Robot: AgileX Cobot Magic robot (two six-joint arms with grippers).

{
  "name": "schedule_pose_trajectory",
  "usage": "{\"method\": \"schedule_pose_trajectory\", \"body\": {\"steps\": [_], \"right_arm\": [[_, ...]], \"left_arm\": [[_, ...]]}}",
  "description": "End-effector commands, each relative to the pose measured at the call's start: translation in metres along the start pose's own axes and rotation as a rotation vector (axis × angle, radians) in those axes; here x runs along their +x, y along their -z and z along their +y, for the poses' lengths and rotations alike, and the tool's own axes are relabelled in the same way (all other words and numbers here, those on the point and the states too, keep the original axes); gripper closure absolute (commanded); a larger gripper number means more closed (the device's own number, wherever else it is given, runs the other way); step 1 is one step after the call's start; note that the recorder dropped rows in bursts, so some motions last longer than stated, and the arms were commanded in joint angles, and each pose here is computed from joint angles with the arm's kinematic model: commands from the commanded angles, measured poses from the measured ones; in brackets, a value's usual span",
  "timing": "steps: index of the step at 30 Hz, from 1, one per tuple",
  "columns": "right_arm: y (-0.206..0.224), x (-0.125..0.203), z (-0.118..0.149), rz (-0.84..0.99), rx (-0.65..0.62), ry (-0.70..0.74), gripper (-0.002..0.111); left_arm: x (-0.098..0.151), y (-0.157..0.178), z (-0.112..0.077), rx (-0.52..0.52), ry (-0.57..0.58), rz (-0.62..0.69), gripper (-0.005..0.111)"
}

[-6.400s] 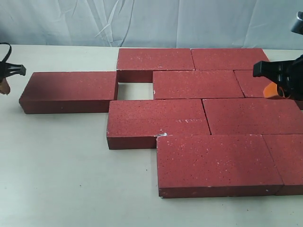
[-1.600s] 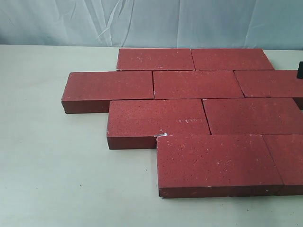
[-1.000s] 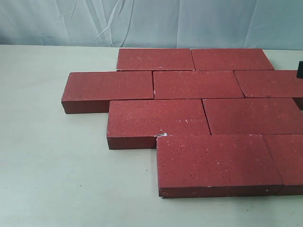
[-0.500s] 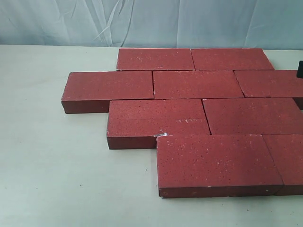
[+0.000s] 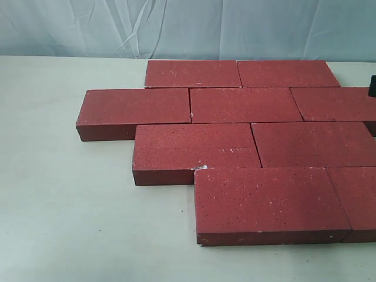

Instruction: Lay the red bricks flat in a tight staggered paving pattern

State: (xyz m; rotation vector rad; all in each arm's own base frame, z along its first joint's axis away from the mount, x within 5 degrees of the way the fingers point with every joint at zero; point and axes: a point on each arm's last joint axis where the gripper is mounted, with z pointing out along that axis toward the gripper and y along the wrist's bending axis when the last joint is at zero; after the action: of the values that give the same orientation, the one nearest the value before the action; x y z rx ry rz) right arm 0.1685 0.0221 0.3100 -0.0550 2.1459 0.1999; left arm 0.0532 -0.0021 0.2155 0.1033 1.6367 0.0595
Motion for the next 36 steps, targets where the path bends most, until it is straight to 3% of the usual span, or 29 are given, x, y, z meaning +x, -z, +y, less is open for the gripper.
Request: {"method": "schedule_pose_trajectory", "body": {"steps": [1,10,36], "right_arm": [[0.001,0.001,-0.001,-0.008,0.005,-0.001,0.109],[0.001,0.001,-0.001,-0.008,0.005,-0.001,0.109],[0.001,0.001,-0.001,-0.008,0.005,-0.001,0.109]], "left_arm": [[0.013,-0.003,0.001,-0.02,0.048,0.026,0.107],[0.024,-0.004,-0.001,-0.011,0.072,0.09,0.107],[0.024,-0.004,-0.001,-0.01,0.078,0.088,0.107]]}}
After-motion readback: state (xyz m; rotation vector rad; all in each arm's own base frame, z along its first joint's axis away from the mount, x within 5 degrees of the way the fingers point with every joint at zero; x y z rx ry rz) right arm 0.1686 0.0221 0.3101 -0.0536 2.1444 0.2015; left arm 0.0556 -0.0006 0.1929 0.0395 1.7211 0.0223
